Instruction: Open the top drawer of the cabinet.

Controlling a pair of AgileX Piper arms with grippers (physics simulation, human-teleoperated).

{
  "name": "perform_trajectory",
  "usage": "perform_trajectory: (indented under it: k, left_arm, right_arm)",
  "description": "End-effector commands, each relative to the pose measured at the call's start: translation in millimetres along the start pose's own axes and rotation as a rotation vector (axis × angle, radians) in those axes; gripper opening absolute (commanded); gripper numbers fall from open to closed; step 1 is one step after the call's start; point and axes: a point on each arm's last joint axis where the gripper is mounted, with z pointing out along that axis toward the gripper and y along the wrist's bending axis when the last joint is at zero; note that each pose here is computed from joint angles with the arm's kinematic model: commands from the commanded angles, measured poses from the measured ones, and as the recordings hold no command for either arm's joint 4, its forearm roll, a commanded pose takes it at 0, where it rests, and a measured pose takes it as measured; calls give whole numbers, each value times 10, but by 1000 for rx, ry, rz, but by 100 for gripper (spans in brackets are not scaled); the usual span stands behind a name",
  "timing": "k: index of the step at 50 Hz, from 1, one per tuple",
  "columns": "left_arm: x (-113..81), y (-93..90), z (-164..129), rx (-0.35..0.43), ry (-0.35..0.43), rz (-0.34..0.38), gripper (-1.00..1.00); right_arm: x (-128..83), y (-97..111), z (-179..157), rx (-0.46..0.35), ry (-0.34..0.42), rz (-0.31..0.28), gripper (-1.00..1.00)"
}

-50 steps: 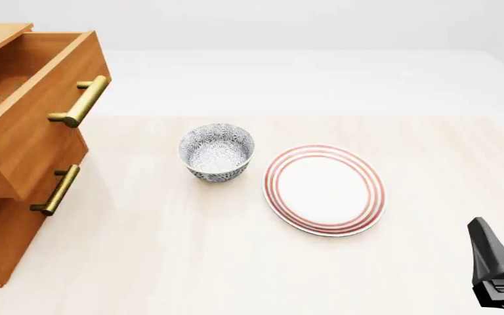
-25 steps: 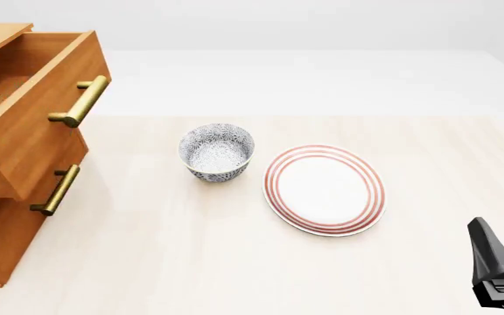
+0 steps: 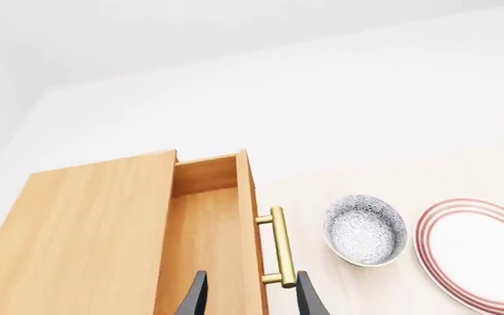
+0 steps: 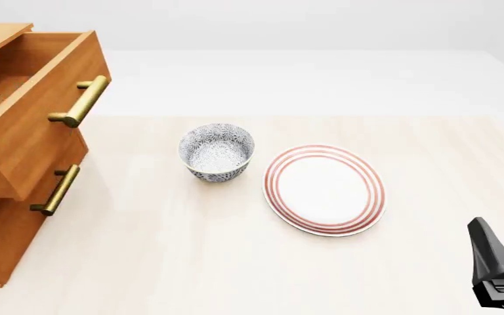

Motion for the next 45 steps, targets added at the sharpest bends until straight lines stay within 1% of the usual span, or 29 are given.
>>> perform_trajectory:
  k: [1, 3, 5, 9, 12, 14, 17, 19, 21, 29, 33, 34, 35, 45]
  left_arm:
    - [-31, -25, 11, 25, 51, -68, 100]
    - [-31, -22, 20, 24, 50, -67, 100]
    - [-18, -18, 30, 21, 70, -76, 100]
    - [-30, -31, 27, 31, 76, -95, 100]
    - [-26, -74, 64, 58, 86, -104, 100]
    - [-14, -62, 51, 49, 89, -110, 100]
    - [36, -68, 102, 48, 115, -129, 100]
    - [76, -55, 126, 39, 134, -118, 100]
    - [85, -61, 117, 40, 128, -132, 100]
    - [215, -72, 209, 34, 167, -165, 100]
    - [240, -77, 226, 34, 173, -176, 100]
    - [251, -75, 233, 32, 177, -178, 100]
    - [285, -68, 264, 27, 198, -172, 100]
    - [369, -72, 291, 19, 209, -199, 100]
  right_arm:
    - [0, 0, 0, 0, 0, 0, 100]
    - [0, 0, 0, 0, 0, 0, 100]
    - [0, 0, 0, 0, 0, 0, 100]
    - [0, 0, 0, 0, 0, 0, 100]
    - [0, 0, 0, 0, 0, 0, 100]
    - [0, 0, 0, 0, 0, 0, 100]
    - [0, 0, 0, 0, 0, 0, 100]
    - [0, 0, 0, 0, 0, 0, 100]
    - [0, 0, 0, 0, 0, 0, 100]
    - [0, 0, 0, 0, 0, 0, 100]
    - [0, 0, 0, 0, 0, 0, 100]
    - [0, 0, 0, 0, 0, 0, 100]
    - [0, 0, 0, 0, 0, 0, 100]
    - [0, 0, 0, 0, 0, 0, 100]
